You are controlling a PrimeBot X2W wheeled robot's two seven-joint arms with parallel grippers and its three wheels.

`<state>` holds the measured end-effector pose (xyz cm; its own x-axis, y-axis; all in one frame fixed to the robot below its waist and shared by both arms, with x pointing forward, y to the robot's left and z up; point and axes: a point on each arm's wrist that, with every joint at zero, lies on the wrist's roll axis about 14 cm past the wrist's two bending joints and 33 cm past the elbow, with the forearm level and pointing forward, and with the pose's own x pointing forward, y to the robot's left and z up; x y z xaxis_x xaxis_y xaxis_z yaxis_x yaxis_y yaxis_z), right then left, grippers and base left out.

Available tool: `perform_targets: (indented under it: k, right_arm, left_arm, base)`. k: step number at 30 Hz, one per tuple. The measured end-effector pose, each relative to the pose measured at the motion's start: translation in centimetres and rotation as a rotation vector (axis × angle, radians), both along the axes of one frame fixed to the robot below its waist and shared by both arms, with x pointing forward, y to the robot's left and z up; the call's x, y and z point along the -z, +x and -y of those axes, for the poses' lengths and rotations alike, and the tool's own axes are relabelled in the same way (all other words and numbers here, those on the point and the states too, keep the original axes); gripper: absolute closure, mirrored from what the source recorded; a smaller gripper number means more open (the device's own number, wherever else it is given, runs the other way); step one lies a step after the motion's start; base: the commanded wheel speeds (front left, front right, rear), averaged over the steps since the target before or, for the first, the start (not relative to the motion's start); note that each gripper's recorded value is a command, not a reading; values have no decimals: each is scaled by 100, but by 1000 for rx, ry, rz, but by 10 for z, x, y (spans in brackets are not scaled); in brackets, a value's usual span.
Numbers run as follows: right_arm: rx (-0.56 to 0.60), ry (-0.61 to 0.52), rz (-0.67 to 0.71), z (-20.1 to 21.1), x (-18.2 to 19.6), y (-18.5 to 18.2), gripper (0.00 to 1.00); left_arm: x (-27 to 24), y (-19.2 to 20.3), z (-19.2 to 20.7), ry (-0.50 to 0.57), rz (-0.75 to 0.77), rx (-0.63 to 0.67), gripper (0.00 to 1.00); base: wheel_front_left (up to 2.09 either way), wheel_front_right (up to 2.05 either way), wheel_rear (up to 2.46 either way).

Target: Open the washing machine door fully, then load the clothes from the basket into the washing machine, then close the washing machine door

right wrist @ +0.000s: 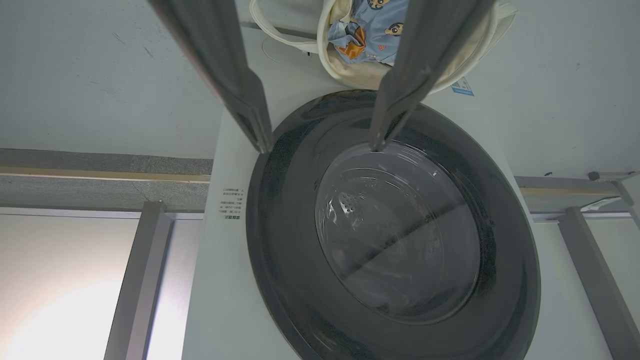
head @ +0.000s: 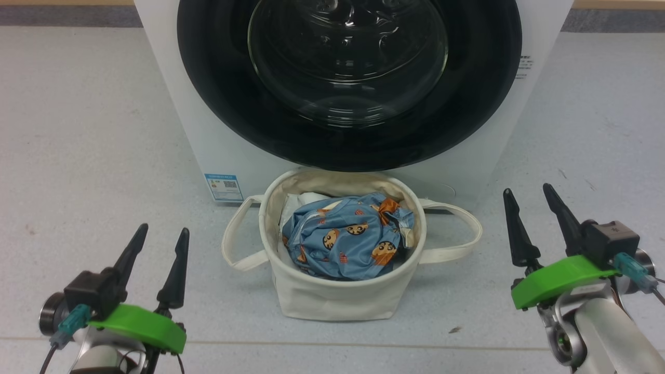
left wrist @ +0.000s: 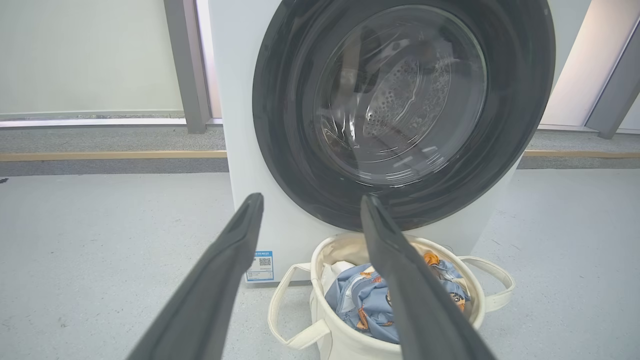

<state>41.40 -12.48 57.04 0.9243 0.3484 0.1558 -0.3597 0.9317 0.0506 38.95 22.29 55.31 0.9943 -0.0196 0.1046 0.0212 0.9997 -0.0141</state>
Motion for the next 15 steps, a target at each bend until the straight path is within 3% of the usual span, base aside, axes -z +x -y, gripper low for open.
perform_targets:
  k: [15]
  right_arm:
    - [2,2,-9,0,3,0,0]
  left_arm:
    - [1,0,-2,16,-2,-10,0]
  base:
    - [8,2,-10]
